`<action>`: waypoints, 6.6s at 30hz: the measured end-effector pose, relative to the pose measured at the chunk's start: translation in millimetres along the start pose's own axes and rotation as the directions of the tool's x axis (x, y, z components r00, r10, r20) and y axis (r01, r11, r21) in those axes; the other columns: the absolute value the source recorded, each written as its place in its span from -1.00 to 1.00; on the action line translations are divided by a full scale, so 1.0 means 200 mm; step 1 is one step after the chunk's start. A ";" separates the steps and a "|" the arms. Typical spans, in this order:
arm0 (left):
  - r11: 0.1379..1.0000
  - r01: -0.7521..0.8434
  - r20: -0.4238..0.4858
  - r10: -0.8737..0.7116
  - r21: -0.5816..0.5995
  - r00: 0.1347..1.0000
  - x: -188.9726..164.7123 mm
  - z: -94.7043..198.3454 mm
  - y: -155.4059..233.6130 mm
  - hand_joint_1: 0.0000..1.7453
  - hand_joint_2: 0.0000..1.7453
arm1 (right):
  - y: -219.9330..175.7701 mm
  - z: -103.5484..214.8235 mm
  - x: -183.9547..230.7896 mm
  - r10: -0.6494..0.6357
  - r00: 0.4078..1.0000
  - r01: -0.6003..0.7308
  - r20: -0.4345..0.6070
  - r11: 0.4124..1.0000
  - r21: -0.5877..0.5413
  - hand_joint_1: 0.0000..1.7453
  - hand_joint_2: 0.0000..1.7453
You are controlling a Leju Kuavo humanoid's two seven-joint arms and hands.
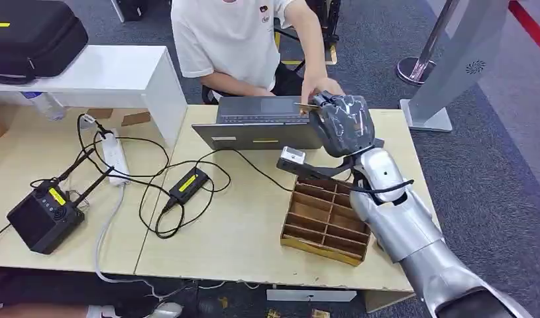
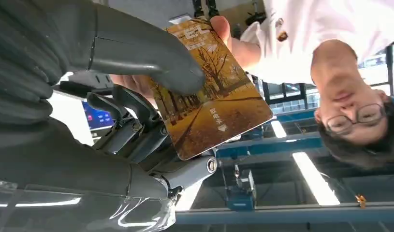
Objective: Pass the card to the sensor for recognition and then transmit it.
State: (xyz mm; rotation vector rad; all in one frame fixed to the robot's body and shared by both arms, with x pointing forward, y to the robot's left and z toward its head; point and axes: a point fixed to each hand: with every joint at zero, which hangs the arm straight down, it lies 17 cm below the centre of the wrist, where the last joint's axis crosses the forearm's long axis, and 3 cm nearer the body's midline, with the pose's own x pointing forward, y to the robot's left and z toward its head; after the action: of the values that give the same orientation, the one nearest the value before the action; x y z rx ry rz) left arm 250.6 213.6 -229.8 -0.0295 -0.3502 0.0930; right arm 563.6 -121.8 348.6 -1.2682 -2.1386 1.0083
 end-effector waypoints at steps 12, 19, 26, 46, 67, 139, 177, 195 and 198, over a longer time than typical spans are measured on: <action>0.999 0.011 -0.002 -0.011 -0.036 1.000 0.00 0.01 -0.05 -1.00 1.00 | 0.05 0.00 0.10 -0.012 0.999 0.011 0.031 1.000 0.023 -1.00 1.00; 0.999 0.011 -0.008 -0.011 -0.036 1.000 -0.01 0.01 -0.05 -1.00 1.00 | 0.06 0.00 0.11 -0.015 0.999 0.014 0.035 1.000 0.026 -1.00 1.00; 1.000 0.006 -0.008 -0.006 -0.027 1.000 -0.01 0.01 -0.04 -1.00 1.00 | 0.07 0.01 0.13 -0.020 0.999 0.019 0.045 0.999 0.032 -1.00 1.00; 0.990 -0.137 0.033 0.137 0.014 0.990 -0.07 -0.01 0.11 -1.00 1.00 | -0.26 0.63 0.15 -0.071 0.993 0.086 0.096 0.983 -0.160 -1.00 1.00; 0.961 -0.271 0.050 0.268 0.053 0.962 -0.17 -0.01 0.23 -1.00 1.00 | -0.15 1.35 0.28 -0.244 0.969 0.244 0.030 0.970 0.010 -1.00 1.00; 0.997 -0.081 -0.002 0.081 -0.001 0.997 -0.06 0.00 -0.03 -1.00 1.00 | 0.48 1.23 0.67 -0.032 0.999 0.027 0.016 0.970 0.242 -1.00 1.00; 0.997 -0.081 -0.008 0.081 -0.011 0.997 -0.06 0.00 -0.03 -1.00 1.00 | 0.54 1.31 0.35 0.064 0.993 -0.032 -0.104 0.957 0.290 -1.00 1.00; 0.995 -0.100 -0.008 0.100 -0.004 0.995 -0.06 0.00 0.01 -1.00 1.00 | 0.55 1.42 0.24 0.082 0.985 -0.031 -0.149 0.948 0.317 1.00 1.00; 0.995 -0.099 -0.008 0.099 -0.003 0.995 -0.06 0.00 0.01 -1.00 1.00 | 0.55 1.42 0.24 0.069 0.987 -0.019 -0.148 0.948 0.317 1.00 1.00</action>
State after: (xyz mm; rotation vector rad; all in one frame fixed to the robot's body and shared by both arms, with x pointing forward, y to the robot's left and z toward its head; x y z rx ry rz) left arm 239.0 214.1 -234.3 -0.0507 -0.3411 0.1901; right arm 405.2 -147.1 85.5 -1.1992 -1.7546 1.1724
